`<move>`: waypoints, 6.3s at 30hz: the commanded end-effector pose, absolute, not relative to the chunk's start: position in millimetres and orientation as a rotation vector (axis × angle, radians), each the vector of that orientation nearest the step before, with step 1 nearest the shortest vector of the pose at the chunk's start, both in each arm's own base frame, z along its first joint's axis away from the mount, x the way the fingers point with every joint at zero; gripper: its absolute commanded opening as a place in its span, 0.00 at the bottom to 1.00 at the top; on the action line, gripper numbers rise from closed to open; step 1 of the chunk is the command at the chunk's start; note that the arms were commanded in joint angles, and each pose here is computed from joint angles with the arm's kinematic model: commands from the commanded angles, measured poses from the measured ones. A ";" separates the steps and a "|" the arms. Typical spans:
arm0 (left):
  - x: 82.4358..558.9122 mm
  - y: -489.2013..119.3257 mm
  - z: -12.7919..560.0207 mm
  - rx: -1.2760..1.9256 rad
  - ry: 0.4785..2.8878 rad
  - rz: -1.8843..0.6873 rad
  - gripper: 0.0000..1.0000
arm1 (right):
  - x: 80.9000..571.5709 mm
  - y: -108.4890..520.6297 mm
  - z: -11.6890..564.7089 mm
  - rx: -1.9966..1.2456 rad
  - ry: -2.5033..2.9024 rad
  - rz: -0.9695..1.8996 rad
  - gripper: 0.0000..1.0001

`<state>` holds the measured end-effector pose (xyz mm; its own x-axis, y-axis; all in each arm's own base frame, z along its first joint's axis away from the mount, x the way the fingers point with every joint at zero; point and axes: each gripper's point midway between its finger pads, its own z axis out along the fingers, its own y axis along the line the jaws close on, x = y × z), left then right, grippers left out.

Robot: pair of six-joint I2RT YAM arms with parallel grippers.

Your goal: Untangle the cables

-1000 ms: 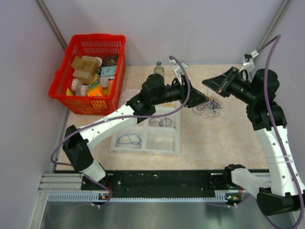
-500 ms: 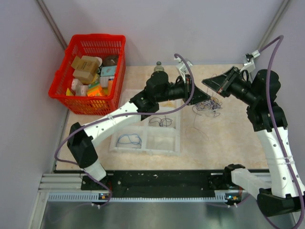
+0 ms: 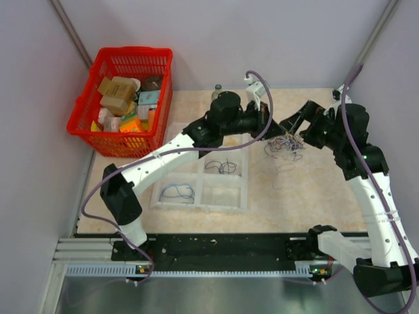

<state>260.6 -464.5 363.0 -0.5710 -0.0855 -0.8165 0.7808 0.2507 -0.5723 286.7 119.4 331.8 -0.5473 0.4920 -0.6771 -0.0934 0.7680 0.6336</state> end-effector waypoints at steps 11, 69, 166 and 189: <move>280.7 -487.4 348.0 0.601 1.832 -1.458 0.00 | 248.1 24.6 294.2 0.492 2.071 0.174 0.99; 286.7 -513.8 135.8 0.861 2.308 -0.834 0.10 | 239.9 26.7 302.9 0.391 2.019 0.193 0.96; 218.8 -449.4 288.6 0.850 1.848 -1.128 0.00 | 234.3 41.6 322.1 0.393 1.892 0.350 0.94; 322.5 -230.6 276.5 0.325 2.217 -0.759 0.00 | 310.6 103.4 236.3 0.299 2.131 0.591 0.95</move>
